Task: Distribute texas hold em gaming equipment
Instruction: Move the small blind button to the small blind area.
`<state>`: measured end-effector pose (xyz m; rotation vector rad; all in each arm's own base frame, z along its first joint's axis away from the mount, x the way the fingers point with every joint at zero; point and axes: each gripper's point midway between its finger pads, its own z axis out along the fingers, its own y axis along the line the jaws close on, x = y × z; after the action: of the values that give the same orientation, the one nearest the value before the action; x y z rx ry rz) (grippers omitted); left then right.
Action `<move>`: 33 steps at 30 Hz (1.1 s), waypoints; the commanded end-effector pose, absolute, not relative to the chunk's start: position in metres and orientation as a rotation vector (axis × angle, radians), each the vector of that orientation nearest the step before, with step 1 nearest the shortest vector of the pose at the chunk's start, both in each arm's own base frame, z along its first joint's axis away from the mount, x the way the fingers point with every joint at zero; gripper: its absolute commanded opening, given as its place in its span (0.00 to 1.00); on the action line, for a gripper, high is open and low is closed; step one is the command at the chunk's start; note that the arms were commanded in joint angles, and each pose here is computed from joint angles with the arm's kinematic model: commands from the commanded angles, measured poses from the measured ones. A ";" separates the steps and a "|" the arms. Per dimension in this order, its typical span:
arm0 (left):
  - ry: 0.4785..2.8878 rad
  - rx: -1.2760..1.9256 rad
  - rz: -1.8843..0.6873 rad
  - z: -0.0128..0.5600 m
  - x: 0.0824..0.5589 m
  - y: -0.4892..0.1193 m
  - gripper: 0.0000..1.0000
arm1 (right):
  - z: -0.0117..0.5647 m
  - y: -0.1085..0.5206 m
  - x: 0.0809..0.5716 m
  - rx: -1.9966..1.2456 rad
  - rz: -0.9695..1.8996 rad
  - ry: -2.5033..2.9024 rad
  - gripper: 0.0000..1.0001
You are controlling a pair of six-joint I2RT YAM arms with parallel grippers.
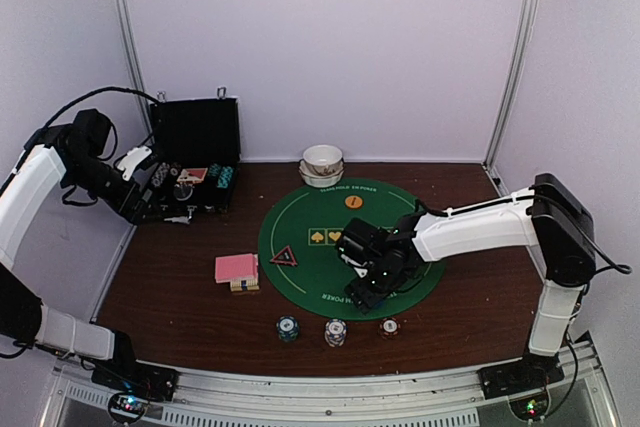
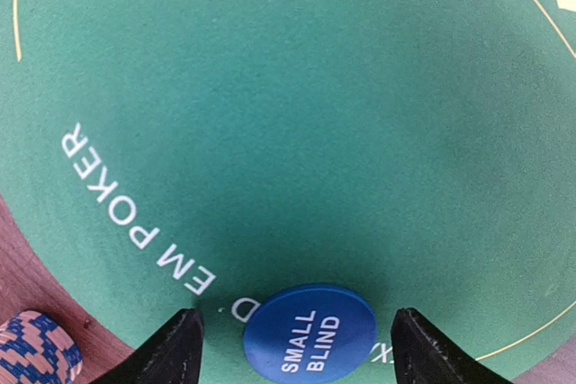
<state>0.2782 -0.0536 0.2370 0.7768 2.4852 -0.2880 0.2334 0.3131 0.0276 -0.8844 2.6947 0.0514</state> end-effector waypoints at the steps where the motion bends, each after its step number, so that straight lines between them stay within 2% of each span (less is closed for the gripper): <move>1: 2.436 0.775 -0.285 0.251 0.279 -0.055 0.98 | 0.028 0.301 0.243 -0.809 -0.007 2.696 0.72; 19: 2.428 0.775 -0.276 0.253 0.279 -0.054 0.98 | 0.018 0.238 0.248 -0.582 -0.052 2.790 0.45; 28: 2.427 0.777 -0.283 0.253 0.280 -0.055 0.97 | 0.027 0.222 0.241 -0.567 -0.062 2.804 0.44; 33: 2.430 0.779 -0.276 0.252 0.281 -0.054 0.98 | 0.063 0.236 0.251 -0.598 -0.003 2.750 0.55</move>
<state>0.2772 -0.0541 0.2379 0.7772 2.4825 -0.2906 0.2415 0.2320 0.0257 -0.5956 2.8064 -0.0229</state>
